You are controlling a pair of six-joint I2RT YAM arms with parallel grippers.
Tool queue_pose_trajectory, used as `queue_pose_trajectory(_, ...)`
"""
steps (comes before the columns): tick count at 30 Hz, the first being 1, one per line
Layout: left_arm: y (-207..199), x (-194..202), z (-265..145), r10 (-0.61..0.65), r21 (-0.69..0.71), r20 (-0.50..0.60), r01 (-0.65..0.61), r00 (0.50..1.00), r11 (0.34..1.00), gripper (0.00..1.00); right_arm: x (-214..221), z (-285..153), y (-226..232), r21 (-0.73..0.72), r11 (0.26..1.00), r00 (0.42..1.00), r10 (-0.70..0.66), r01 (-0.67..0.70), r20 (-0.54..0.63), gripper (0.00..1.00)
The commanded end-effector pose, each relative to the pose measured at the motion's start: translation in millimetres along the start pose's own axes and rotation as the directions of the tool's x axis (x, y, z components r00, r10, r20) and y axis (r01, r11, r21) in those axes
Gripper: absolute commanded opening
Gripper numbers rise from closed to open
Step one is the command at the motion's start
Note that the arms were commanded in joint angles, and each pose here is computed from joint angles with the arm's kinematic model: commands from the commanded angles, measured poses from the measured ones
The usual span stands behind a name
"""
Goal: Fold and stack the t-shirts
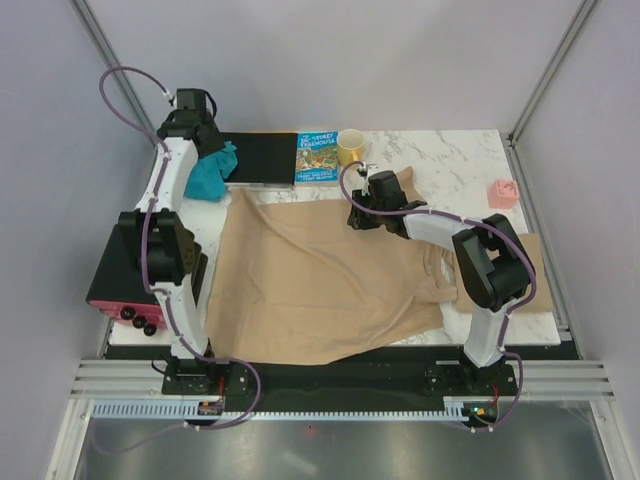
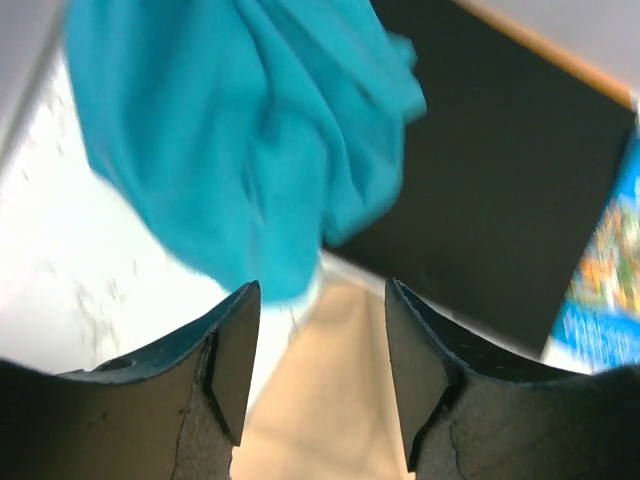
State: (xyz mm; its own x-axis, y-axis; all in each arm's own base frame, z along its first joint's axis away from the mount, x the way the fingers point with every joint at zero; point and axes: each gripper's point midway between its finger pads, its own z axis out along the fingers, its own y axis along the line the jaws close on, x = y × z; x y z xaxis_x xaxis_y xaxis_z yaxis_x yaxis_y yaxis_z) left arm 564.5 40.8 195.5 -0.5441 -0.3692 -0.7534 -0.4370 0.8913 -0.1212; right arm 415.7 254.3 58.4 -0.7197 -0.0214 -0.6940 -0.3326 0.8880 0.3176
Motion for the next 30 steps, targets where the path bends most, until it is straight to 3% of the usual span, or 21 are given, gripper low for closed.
queue_pose_trajectory(1,-36,23,-79,0.100,0.090,0.018,-0.101,0.995,0.991,0.52,-19,9,1,0.022,1.000,0.999,-0.019,0.018,0.040,0.36)
queue_pose_trajectory(2,-37,57,-76,0.136,0.084,-0.044,-0.132,0.990,0.988,0.46,-18,12,0,0.029,0.999,0.999,-0.021,0.020,0.037,0.36)
queue_pose_trajectory(7,-31,112,-85,0.083,0.095,-0.165,-0.068,0.983,0.993,0.05,-17,27,4,0.040,0.999,0.999,-0.029,0.028,0.034,0.36)
queue_pose_trajectory(8,-25,125,-80,0.082,0.078,-0.188,-0.069,0.979,0.995,0.02,-19,28,7,0.038,0.999,0.999,-0.033,0.032,0.036,0.36)
queue_pose_trajectory(20,-24,189,-60,0.088,0.032,-0.307,-0.082,0.948,0.996,0.02,-48,37,4,0.100,0.993,0.992,-0.079,0.070,0.096,0.37)
queue_pose_trajectory(30,-24,242,-27,0.056,0.010,-0.347,-0.056,0.936,0.998,0.02,-35,53,-4,0.128,0.988,0.996,-0.087,0.081,0.037,0.37)
